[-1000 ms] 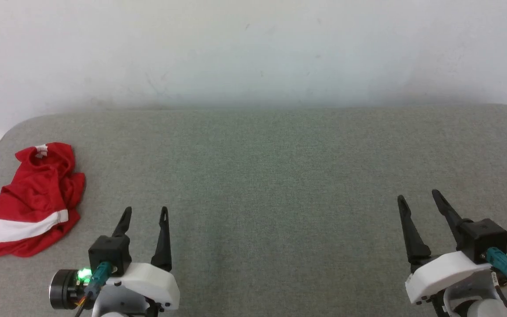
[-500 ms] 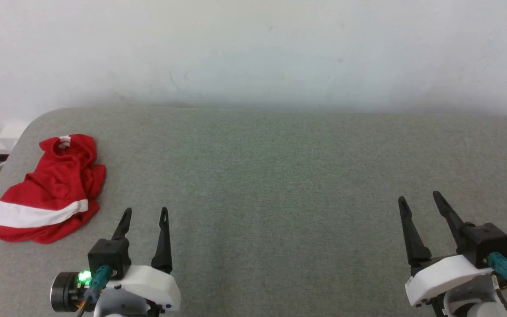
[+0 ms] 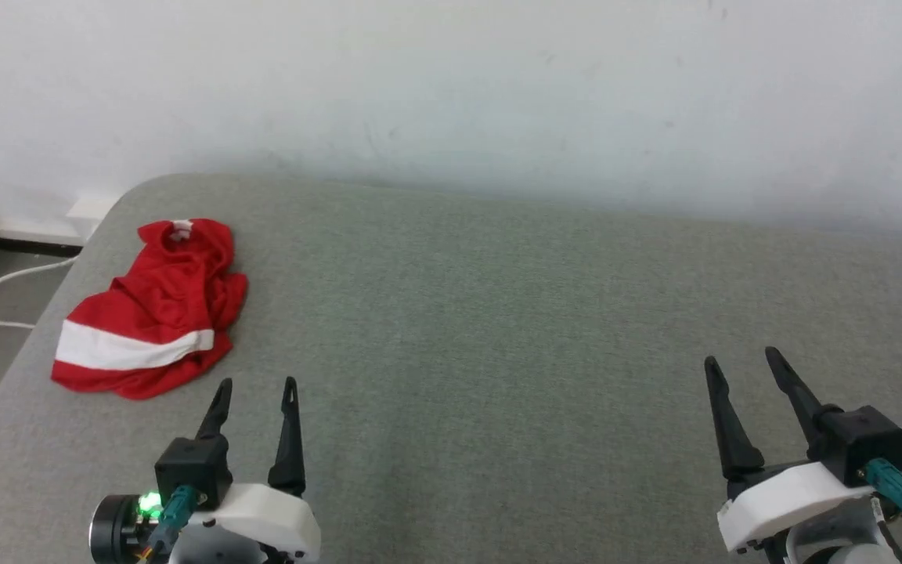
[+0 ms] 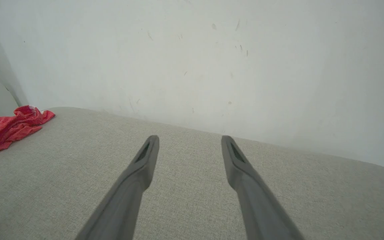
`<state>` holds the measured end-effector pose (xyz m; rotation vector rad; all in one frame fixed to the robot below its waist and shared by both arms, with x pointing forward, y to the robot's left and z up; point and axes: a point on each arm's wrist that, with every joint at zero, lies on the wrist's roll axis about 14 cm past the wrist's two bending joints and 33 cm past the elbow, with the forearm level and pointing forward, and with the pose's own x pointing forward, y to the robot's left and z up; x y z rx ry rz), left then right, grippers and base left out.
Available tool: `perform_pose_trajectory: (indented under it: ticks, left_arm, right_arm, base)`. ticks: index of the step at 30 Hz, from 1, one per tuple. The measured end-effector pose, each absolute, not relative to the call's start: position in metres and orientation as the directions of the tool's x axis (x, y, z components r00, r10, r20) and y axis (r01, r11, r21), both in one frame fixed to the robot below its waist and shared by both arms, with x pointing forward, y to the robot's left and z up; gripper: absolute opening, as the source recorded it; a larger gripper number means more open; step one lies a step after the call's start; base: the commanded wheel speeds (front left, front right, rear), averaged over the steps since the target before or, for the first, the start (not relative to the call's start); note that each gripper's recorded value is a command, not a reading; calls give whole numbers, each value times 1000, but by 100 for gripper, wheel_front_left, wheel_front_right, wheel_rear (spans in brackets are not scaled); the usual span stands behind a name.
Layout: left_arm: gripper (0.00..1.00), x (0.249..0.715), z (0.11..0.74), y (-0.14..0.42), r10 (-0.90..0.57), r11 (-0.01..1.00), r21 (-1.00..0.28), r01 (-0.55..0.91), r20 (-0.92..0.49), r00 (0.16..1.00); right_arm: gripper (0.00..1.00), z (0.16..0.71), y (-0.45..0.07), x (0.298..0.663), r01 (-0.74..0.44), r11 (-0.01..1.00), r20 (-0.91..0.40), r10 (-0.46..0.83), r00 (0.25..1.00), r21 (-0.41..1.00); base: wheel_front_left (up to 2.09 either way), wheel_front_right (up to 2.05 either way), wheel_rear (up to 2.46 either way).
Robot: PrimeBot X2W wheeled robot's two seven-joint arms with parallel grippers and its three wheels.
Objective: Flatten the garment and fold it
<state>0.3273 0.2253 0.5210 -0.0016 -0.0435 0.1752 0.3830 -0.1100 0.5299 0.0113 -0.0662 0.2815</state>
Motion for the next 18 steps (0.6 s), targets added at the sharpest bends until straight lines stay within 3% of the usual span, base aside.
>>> perform_pose_trajectory:
  ticks: [18]
  left_arm:
    - [100,287,522,266,324,946,-13,-324,69,943]
  right_arm:
    - [100,527,-55,392,-425,905,78,422,903,26]
  base:
    - [0,0,0]
